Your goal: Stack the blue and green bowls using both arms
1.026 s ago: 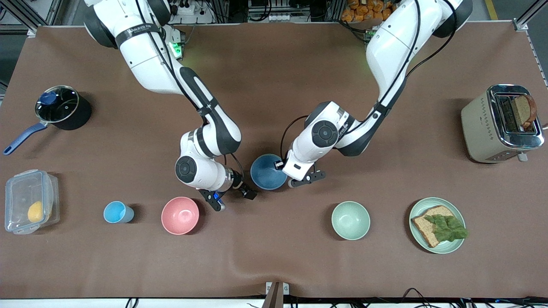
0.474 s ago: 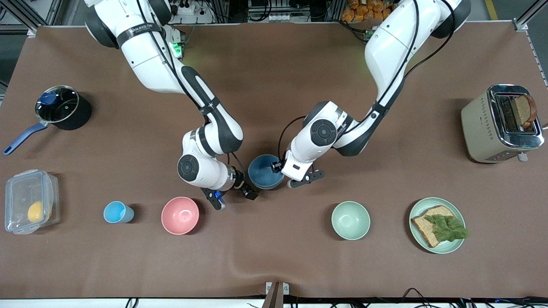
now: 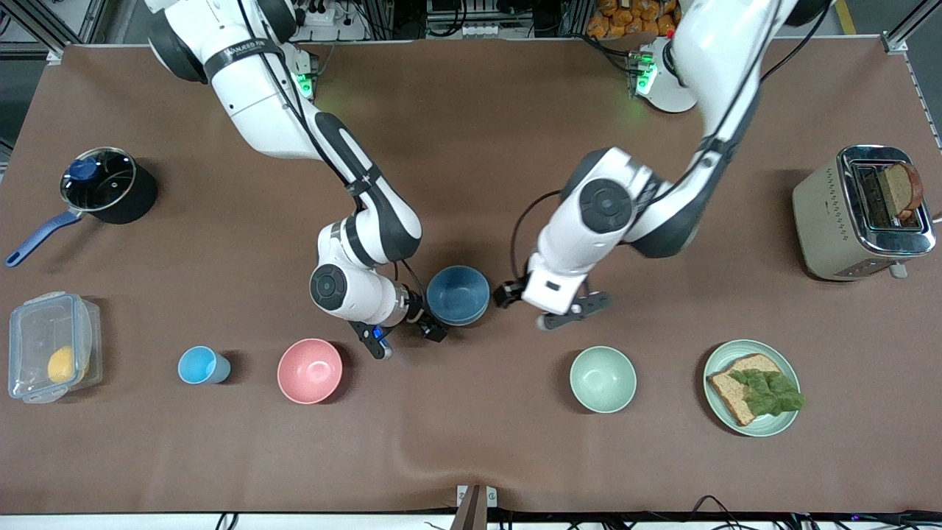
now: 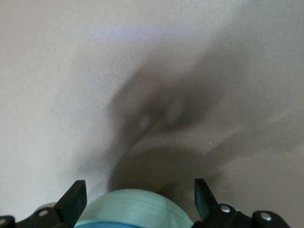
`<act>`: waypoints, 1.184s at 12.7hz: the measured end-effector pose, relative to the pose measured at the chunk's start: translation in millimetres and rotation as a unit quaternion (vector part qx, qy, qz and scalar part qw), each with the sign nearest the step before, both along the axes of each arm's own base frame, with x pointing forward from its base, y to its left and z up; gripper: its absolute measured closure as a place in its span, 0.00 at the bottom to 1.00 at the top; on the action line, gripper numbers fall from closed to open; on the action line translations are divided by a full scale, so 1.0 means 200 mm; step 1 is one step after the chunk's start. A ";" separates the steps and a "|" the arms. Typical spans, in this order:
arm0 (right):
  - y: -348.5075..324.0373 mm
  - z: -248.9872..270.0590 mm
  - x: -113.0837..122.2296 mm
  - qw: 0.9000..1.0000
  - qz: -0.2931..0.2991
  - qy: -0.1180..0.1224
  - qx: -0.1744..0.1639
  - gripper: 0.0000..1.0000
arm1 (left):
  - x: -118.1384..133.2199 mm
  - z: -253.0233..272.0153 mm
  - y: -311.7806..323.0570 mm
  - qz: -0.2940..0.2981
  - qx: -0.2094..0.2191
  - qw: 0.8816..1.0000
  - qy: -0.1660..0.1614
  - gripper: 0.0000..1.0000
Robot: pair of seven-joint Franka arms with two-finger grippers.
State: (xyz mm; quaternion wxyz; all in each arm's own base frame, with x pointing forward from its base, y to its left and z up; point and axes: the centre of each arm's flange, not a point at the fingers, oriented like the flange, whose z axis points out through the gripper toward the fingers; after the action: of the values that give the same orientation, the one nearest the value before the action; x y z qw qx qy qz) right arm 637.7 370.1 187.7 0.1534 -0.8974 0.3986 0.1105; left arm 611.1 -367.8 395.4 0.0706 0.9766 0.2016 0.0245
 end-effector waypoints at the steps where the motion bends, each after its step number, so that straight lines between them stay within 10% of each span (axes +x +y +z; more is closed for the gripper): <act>1: -0.02 0.00 0.01 1.000 0.012 -0.007 0.000 0.00 | 0.01 0.13 0.11 0.004 0.029 1.000 -0.008 0.00; 7: -0.28 0.16 0.15 0.991 0.132 -0.024 0.015 0.00 | -0.04 0.78 0.82 -0.052 0.113 0.992 -0.010 0.00; 15: -1.06 1.28 0.13 0.938 0.341 -0.045 -0.045 0.00 | -0.14 1.04 1.19 -0.137 0.099 0.986 0.007 0.00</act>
State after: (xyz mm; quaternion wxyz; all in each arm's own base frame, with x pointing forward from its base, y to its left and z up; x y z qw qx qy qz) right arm 664.2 158.5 443.1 0.0839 -0.9895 0.0656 0.0977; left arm 582.3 -130.0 602.5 -0.0256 0.9973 0.0630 0.0275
